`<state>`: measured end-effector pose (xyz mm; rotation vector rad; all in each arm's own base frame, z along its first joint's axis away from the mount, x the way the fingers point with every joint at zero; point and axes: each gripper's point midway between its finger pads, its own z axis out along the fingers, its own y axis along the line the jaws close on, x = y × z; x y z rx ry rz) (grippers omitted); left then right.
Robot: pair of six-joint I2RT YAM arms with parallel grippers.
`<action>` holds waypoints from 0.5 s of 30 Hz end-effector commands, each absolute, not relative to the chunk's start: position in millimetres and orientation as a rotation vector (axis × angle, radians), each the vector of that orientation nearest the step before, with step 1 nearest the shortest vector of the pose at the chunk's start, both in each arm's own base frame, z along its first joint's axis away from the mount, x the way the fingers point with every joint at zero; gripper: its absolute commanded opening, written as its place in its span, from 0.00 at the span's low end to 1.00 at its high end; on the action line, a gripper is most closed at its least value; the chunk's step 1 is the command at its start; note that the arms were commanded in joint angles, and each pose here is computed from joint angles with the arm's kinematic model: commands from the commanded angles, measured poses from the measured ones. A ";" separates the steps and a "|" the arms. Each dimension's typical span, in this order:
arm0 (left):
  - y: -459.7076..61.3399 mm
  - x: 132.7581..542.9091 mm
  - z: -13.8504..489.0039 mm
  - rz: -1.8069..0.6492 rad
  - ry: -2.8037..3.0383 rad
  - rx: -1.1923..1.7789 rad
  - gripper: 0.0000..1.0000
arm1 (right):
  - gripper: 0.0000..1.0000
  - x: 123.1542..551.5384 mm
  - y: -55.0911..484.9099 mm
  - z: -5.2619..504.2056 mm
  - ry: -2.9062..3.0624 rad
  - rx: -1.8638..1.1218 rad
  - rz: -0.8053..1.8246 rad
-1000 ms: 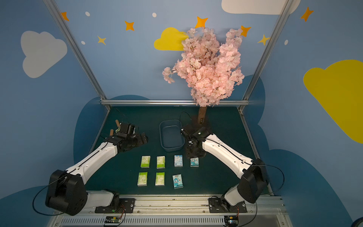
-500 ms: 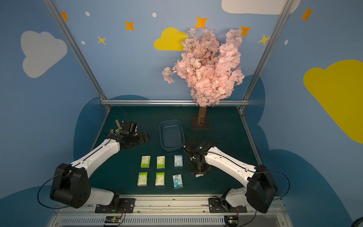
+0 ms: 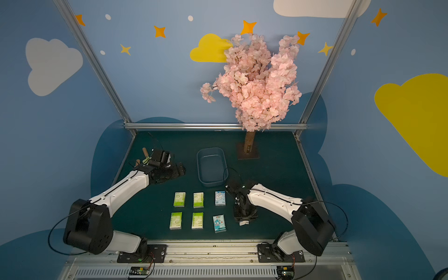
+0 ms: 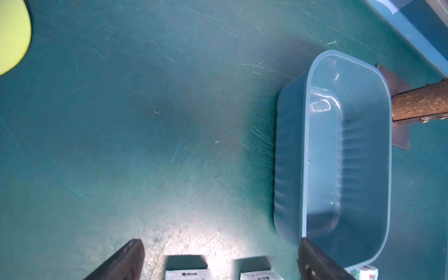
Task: Take the pocket tissues out of the storage box
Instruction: Place the pocket tissues at the center of the board.
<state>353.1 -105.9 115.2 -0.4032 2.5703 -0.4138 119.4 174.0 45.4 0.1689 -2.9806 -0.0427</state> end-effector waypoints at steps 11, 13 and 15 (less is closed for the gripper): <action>-104.6 355.9 128.8 -0.399 2.560 -0.356 1.00 | 0.56 109.1 178.8 19.2 -2.908 0.138 -0.050; -104.3 356.6 129.2 -0.395 2.559 -0.352 1.00 | 0.59 106.9 177.5 18.0 -2.900 0.131 -0.046; -104.5 356.7 129.5 -0.396 2.557 -0.350 1.00 | 0.61 106.2 176.9 18.9 -2.898 0.131 -0.046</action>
